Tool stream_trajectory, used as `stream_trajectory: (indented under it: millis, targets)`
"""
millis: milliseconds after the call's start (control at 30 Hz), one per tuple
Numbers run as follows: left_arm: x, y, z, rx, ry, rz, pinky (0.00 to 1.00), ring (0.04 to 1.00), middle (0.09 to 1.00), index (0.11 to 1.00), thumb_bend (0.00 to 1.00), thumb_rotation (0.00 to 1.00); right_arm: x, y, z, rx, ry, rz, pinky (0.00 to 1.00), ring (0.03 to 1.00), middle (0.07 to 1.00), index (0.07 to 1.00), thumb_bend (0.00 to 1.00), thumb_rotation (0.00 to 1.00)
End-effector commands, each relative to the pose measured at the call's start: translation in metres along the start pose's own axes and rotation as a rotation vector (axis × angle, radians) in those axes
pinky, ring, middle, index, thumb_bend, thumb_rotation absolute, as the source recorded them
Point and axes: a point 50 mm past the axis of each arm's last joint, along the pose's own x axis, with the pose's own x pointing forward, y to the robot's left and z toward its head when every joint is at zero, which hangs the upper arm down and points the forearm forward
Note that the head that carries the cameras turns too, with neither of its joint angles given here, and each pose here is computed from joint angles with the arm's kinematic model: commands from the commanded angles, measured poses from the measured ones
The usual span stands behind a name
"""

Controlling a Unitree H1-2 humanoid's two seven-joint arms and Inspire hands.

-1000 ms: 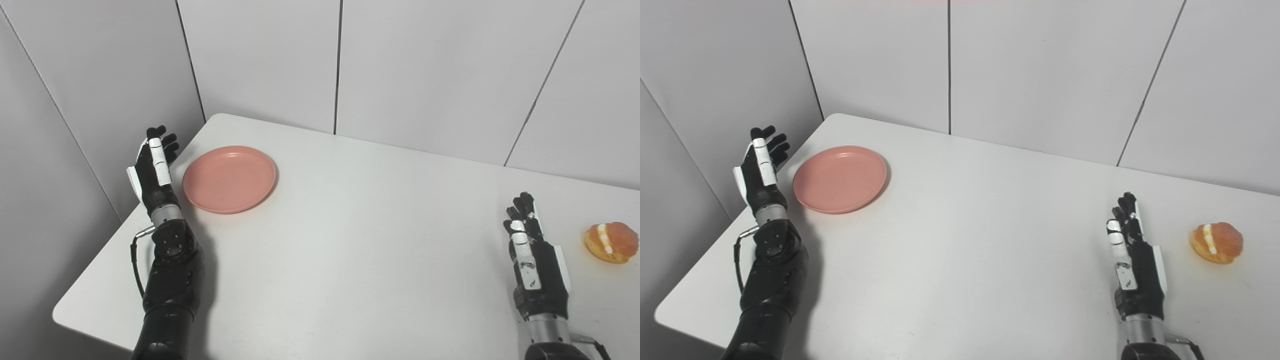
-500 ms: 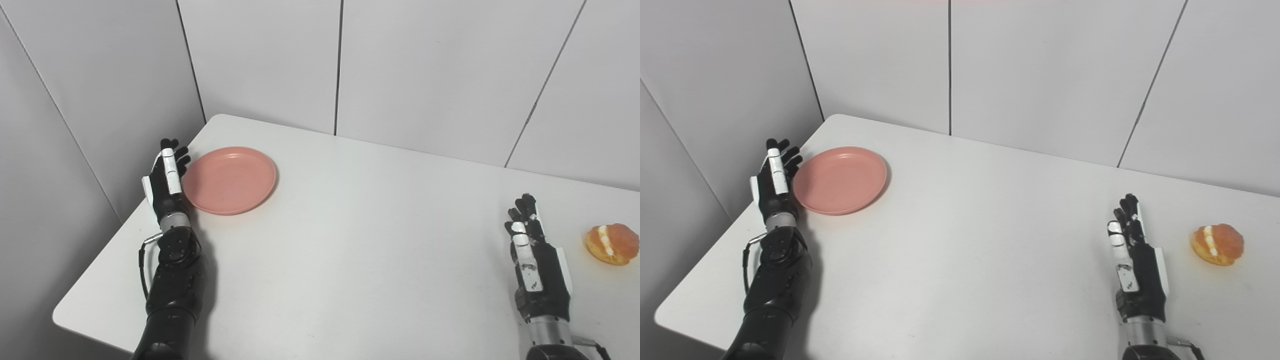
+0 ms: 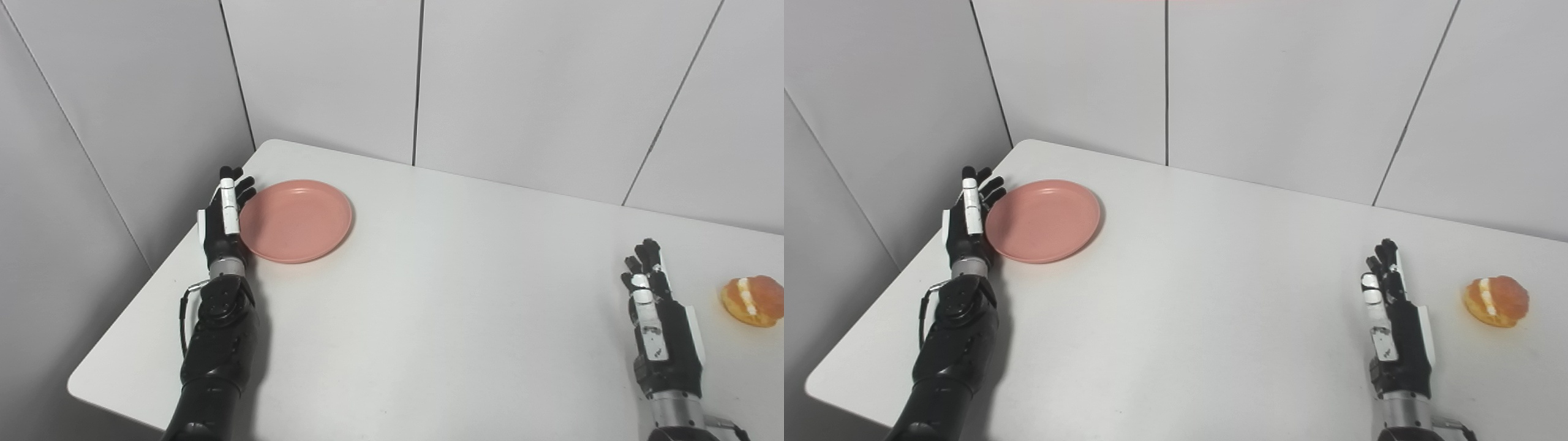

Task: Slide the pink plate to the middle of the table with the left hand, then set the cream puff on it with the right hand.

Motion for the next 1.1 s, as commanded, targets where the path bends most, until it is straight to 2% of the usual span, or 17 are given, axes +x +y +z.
stream_trajectory:
  millis: [0, 267, 400, 567, 900, 1067]
  targets:
    - [0.004, -0.006, 0.015, -0.01, -0.036, -0.033, 0.82, 0.807, 0.795, 0.801, 0.8, 1.0, -0.022, 0.001, -0.019, 0.031, 0.057, -0.024, 0.98, 0.974, 0.988, 0.986, 0.51, 0.82]
    - [-0.009, -0.027, 0.013, -0.047, 0.001, -0.091, 0.76, 0.759, 0.746, 0.746, 0.79, 1.0, -0.024, 0.002, -0.018, 0.022, 0.058, -0.018, 0.98, 0.976, 0.993, 0.991, 0.57, 0.81]
    - [-0.019, -0.037, 0.012, -0.048, -0.002, -0.134, 0.77, 0.765, 0.75, 0.75, 0.81, 1.0, -0.024, 0.003, -0.018, 0.03, 0.063, -0.022, 0.97, 0.972, 0.989, 0.985, 0.55, 0.81]
    - [-0.03, -0.046, 0.011, -0.06, 0.011, -0.179, 0.8, 0.778, 0.763, 0.763, 0.76, 1.0, -0.025, 0.006, -0.019, 0.017, 0.062, -0.02, 0.97, 0.965, 0.98, 0.974, 0.58, 0.8]
    - [-0.051, -0.068, 0.01, -0.052, 0.026, -0.242, 0.81, 0.786, 0.768, 0.763, 0.74, 1.0, -0.028, 0.009, -0.017, -0.001, 0.049, -0.026, 0.95, 0.94, 0.955, 0.958, 0.5, 0.78]
    - [-0.06, -0.077, 0.009, -0.065, 0.036, -0.265, 0.82, 0.8, 0.781, 0.775, 0.72, 1.0, -0.029, 0.013, -0.017, 0.006, 0.042, -0.039, 0.93, 0.92, 0.934, 0.945, 0.52, 0.76]
